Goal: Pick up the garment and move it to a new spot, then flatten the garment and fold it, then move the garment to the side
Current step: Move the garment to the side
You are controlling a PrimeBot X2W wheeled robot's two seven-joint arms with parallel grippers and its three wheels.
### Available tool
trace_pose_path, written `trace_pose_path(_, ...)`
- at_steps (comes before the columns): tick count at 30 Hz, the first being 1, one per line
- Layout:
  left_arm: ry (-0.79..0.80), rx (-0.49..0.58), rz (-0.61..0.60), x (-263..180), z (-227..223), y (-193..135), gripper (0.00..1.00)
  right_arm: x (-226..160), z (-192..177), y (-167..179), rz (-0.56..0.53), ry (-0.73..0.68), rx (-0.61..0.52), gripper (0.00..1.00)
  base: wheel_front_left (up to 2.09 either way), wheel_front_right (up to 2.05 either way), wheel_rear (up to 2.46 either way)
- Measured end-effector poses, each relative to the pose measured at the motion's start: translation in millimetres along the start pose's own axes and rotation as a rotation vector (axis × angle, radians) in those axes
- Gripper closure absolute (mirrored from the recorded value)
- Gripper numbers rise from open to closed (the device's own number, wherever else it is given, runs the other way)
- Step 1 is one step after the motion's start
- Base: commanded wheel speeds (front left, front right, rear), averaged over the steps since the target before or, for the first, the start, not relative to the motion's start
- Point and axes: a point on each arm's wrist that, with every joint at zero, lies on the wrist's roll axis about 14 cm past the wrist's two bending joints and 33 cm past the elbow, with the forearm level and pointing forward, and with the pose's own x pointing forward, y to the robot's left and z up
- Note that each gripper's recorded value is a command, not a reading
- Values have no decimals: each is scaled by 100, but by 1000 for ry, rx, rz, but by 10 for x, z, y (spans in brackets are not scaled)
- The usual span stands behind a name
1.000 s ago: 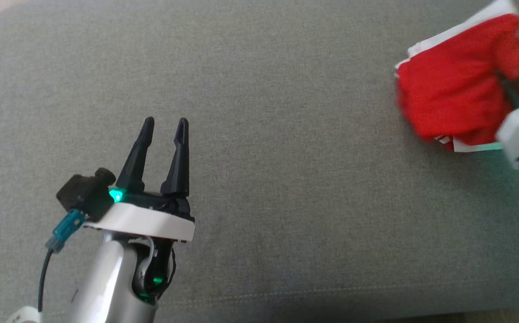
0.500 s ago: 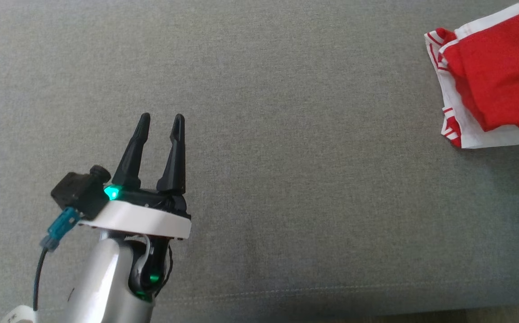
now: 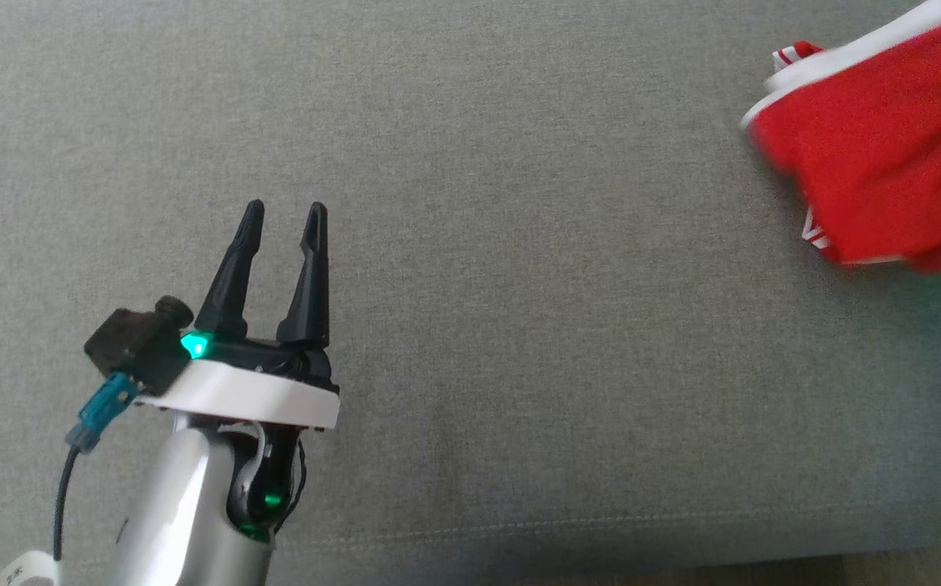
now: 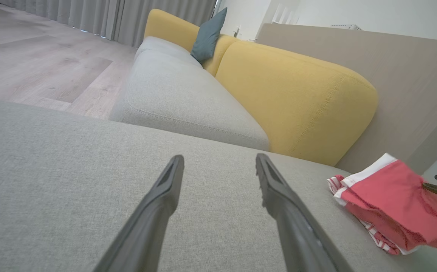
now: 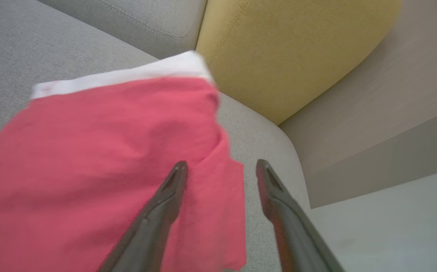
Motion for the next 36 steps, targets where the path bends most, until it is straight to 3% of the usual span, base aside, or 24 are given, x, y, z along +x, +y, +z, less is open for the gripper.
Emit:
trace_pose_path(10,-20,15,-18,5,97,-56,0,-105,202,-10,-24,-79,84,0,0,0,0)
trace_pose_path(22,-106,49,4,-224,465,-113,0,-711,1444,651,114,-583,426,0,0,0,0)
trace_pose_path(28,-141,66,40,-460,613,-93,0,-1063,1373,1206,205,-645,570,0,0,0,0)
trace_pose_path(36,-149,50,102,-855,626,-13,0,-1408,981,1449,241,-672,735,0,0,0,0)
